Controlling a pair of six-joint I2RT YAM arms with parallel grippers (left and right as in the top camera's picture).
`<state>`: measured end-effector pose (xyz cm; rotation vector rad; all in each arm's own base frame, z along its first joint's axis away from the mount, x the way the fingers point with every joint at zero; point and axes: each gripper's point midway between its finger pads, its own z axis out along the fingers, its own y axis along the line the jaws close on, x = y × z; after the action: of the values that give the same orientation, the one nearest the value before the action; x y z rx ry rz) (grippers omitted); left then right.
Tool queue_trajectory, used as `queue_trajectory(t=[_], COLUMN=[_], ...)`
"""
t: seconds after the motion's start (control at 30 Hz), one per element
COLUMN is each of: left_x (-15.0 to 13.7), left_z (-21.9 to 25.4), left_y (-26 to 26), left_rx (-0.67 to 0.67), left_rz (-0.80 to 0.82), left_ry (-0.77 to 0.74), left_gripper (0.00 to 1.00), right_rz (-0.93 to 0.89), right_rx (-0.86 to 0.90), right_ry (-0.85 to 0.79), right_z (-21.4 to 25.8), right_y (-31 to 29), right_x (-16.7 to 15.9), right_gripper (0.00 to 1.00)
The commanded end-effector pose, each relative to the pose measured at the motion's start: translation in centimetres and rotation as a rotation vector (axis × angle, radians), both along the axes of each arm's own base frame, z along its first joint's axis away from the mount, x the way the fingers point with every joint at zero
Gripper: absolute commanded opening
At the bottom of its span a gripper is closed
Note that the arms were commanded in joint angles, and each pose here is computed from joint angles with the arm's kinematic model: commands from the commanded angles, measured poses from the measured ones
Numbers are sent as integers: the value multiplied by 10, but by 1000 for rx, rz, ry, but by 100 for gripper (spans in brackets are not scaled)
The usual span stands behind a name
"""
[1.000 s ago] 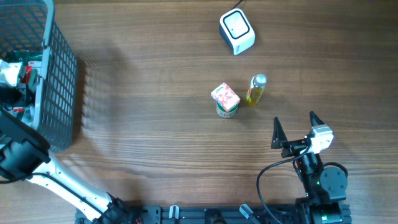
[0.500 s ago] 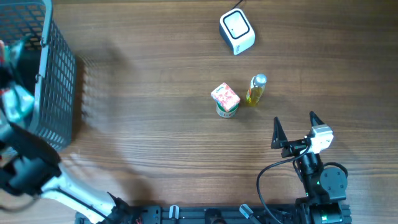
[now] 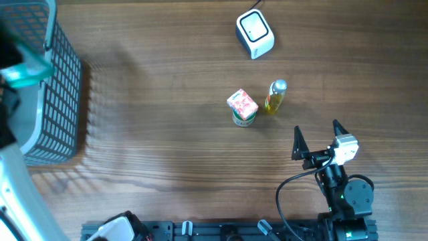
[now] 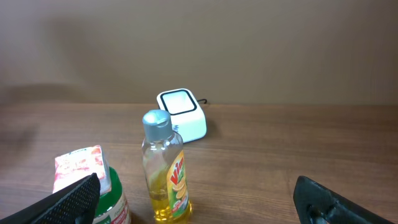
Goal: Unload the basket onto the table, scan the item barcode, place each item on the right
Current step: 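Carry the glove packet with the left gripper and lay it on the table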
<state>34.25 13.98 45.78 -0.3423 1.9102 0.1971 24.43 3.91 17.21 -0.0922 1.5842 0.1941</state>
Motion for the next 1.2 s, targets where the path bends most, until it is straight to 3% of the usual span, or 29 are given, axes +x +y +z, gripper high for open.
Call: queue_trajectory(t=[0.0,0.2,0.47,0.63,0.87,1.17], left_x=[-4,-5,2,2,4,14], left_z=[2,-60,-130,-160,-238,-333], left_y=[-68,-156,-225,-238,-232,-220], left_rx=[-164,-354,-348,-348,-278,-199], left_rz=[-119,-269,-408,-389,-263,-199], left_ry=[-16,247,552,662,767,749], left_gripper=[5,4,4,4,4,4], right_rz=[-13,-13,-13,-13,-13,-13], right_rx=[-10,-10,-10,-10,-10,-10], right_ry=[-7,-7,-7,-7,-7,-7], right_z=[1,1,1,1,1,1], right_y=[-3,-3,-3,-3,-3,-3], right_x=[0,0,0,0,0,0], right_gripper=[100,100,100,100,100,100])
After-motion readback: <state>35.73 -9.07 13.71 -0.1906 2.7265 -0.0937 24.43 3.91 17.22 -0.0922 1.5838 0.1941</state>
